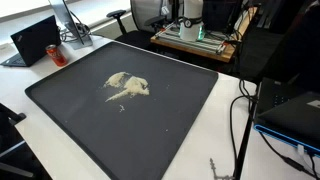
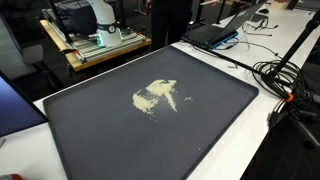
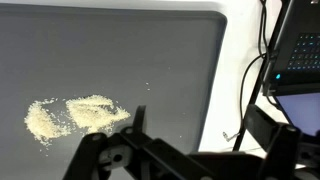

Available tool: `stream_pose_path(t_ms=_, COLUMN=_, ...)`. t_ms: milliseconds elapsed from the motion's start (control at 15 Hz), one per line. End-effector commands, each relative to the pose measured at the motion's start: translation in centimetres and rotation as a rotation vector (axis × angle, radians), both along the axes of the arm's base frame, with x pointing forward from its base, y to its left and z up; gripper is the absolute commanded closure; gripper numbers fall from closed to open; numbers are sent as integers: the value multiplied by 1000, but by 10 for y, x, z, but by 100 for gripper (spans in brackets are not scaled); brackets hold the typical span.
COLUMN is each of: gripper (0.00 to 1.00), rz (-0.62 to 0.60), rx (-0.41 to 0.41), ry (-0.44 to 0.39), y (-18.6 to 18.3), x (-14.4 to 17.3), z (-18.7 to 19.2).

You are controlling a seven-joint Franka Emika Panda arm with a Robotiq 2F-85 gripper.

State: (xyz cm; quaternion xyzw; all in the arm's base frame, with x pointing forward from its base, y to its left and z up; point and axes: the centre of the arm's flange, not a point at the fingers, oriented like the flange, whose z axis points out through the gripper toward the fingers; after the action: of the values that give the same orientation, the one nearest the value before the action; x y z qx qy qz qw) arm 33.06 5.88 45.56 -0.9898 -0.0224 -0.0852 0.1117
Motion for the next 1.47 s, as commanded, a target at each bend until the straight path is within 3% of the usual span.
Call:
stream_pose_path(t_ms=0, gripper=0, rz=0, rx=0, ry=0, y=0, x=0, z=0)
stream_pose_path(t_ms=667, gripper=0, rz=0, rx=0, ry=0, y=0, x=0, z=0)
stream_pose_path(t_ms=1067, gripper=0, rz=162, rx=60, ry=-14, y=44, x=-15, z=11)
stream_pose_path(t_ms=1400, gripper=0, rz=301, rx=182, ry=-9, y=82, x=-24, z=23)
